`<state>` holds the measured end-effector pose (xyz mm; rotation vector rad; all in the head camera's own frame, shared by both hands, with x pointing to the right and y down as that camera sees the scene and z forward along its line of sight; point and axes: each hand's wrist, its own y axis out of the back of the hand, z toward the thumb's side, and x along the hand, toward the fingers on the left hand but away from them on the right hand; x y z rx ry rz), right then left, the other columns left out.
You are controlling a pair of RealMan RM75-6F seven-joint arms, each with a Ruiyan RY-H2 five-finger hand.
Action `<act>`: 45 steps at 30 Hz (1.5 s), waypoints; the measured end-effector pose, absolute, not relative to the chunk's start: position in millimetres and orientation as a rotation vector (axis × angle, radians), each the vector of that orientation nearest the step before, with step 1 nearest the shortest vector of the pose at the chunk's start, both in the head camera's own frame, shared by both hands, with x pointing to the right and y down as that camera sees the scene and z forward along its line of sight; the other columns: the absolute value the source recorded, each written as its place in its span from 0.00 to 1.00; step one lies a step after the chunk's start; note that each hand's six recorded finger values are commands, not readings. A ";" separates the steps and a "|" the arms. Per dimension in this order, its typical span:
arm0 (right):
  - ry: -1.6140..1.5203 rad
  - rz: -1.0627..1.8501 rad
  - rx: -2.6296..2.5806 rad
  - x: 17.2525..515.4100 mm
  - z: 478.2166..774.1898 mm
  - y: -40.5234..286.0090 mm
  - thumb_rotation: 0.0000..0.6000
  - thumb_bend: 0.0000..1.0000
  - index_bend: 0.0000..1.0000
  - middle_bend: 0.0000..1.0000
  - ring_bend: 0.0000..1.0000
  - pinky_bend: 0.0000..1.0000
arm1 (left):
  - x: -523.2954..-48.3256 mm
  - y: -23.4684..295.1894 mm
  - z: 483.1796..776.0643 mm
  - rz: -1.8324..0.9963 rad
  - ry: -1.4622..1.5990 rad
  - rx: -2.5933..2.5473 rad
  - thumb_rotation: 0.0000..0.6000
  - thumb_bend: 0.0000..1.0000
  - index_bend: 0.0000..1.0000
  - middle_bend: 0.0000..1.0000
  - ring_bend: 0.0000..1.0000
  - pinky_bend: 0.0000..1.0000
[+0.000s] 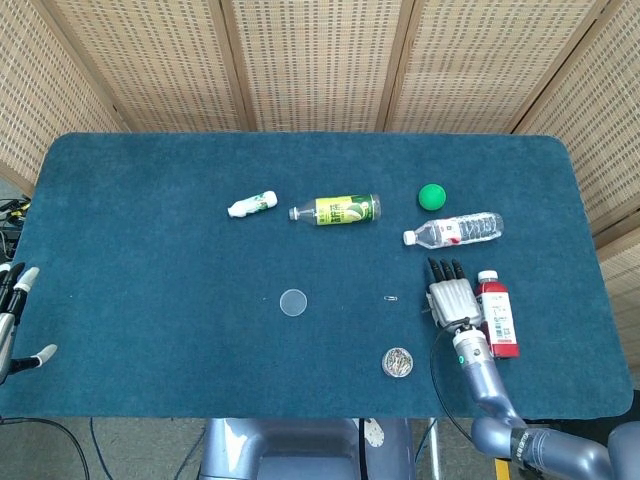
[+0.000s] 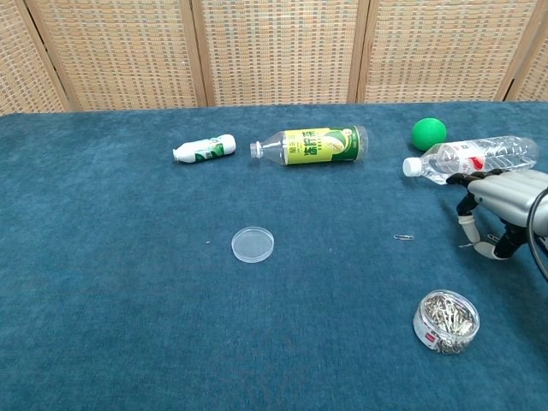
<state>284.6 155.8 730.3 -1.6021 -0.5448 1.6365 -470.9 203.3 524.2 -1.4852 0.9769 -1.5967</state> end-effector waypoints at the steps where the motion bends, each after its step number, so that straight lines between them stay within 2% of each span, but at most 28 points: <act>1: -0.551 1.627 -1.605 283.8 727.8 155.0 1.00 0.49 0.63 0.00 0.00 0.00 | -470.8 203.2 523.9 -1.596 0.978 -1.485 1.00 0.00 0.00 0.00 0.00 0.00; 12: -0.566 1.505 -1.678 269.6 693.9 160.0 1.00 0.49 0.64 0.00 0.00 0.00 | -469.6 203.3 523.0 -1.589 0.977 -1.493 1.00 0.00 0.00 0.00 0.00 0.00; 19: -0.517 1.370 -1.725 250.8 661.1 176.3 1.00 0.49 0.64 0.00 0.00 0.00 | -468.5 204.5 521.2 -1.581 0.978 -1.497 1.00 0.00 0.00 0.00 0.00 0.00; 25: -0.454 1.296 -1.747 244.3 646.0 197.5 1.00 0.49 0.64 0.00 0.00 0.00 | -467.8 204.7 521.1 -1.579 0.975 -1.498 1.00 0.00 0.00 0.00 0.00 0.00; 34: -0.370 1.268 -1.765 241.3 645.2 220.4 1.00 0.49 0.64 0.00 0.00 0.00 | -467.7 204.9 521.6 -1.581 0.974 -1.498 1.00 0.00 0.00 0.00 0.00 0.00; 45: -0.329 1.244 -1.773 222.6 657.1 225.7 1.00 0.49 0.64 0.00 0.00 0.00 | -467.2 205.7 524.1 -1.587 0.965 -1.498 1.00 0.00 0.00 0.00 0.00 0.00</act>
